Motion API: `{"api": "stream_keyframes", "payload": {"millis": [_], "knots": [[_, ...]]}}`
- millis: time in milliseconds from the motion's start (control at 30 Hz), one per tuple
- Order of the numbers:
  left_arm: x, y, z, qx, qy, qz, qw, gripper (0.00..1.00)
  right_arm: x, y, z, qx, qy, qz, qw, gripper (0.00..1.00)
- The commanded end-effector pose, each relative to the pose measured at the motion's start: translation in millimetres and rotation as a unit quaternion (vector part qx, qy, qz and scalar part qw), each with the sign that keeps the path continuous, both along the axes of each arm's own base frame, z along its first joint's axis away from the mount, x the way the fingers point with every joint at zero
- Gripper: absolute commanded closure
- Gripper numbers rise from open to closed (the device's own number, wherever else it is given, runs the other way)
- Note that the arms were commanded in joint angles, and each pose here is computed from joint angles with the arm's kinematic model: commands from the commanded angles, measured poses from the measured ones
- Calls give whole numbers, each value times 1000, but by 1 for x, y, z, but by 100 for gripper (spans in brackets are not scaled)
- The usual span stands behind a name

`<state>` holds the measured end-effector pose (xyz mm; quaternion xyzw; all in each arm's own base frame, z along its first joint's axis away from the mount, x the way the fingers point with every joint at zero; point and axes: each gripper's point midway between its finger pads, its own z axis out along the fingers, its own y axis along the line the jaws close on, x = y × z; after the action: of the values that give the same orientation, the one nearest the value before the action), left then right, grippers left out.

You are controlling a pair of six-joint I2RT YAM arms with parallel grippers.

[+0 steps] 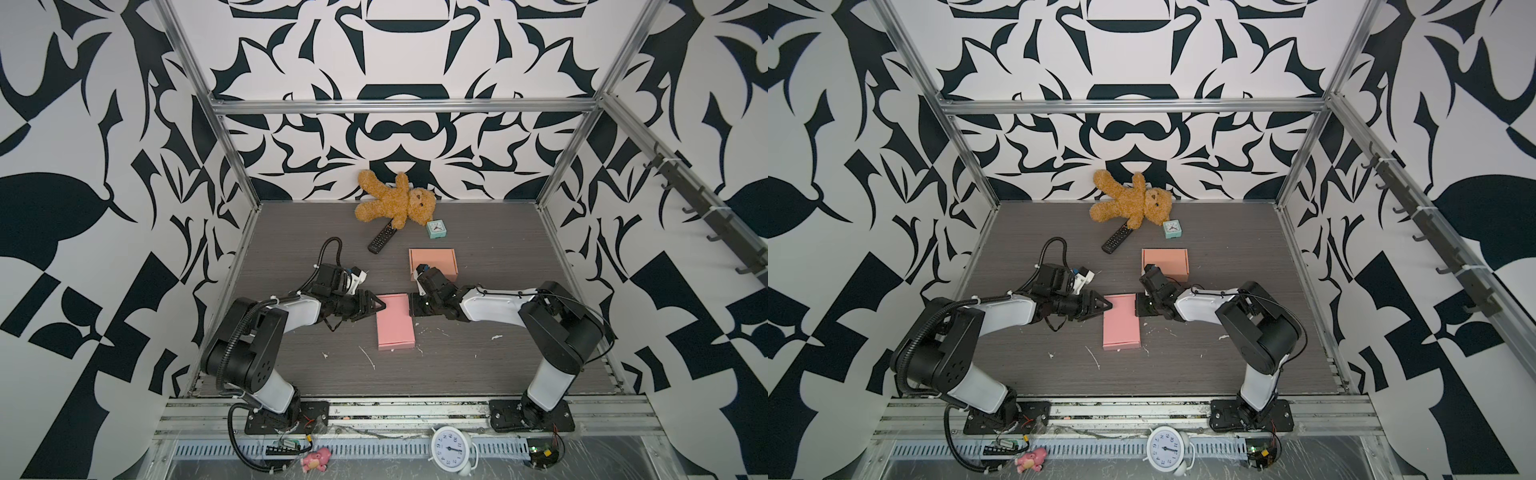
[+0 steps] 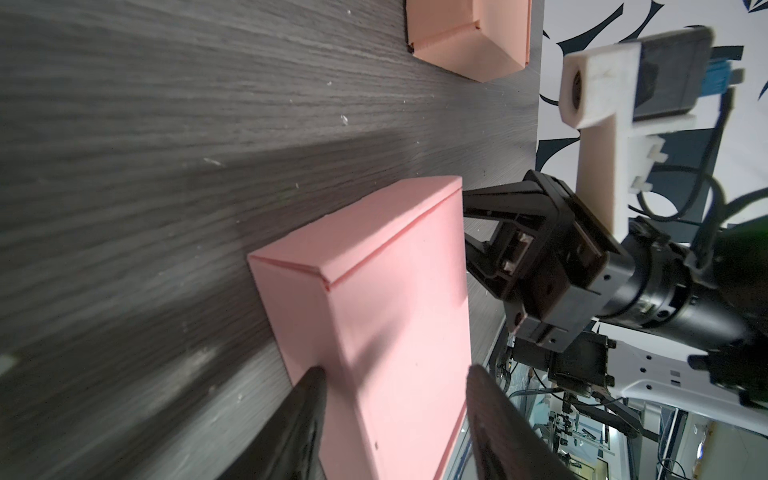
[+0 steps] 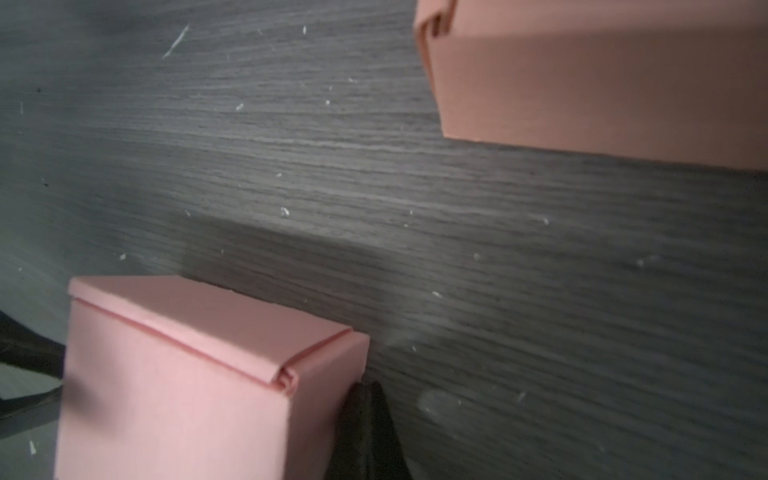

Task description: Fold the paper box

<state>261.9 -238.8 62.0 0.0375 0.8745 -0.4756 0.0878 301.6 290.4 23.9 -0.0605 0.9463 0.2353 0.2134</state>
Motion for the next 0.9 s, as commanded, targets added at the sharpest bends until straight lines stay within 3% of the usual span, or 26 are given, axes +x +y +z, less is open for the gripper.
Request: {"api": "stream_keyframes", "payload": {"millis": [0,433,700,867], "knots": [[3,-10,5,-13,-7,-13,1000,43,0,19,10,29,-1,13,1000,100],[2,-17,7,-16,-11,-20,1000,43,-10,34,15,53,2,24,998,100],[-2,-9,3,-3,-6,-14,1000,44,-21,7,9,28,-1,8,1000,100],[-12,4,-4,19,-4,-4,1000,33,-34,-22,1,8,3,-12,1000,97]]}}
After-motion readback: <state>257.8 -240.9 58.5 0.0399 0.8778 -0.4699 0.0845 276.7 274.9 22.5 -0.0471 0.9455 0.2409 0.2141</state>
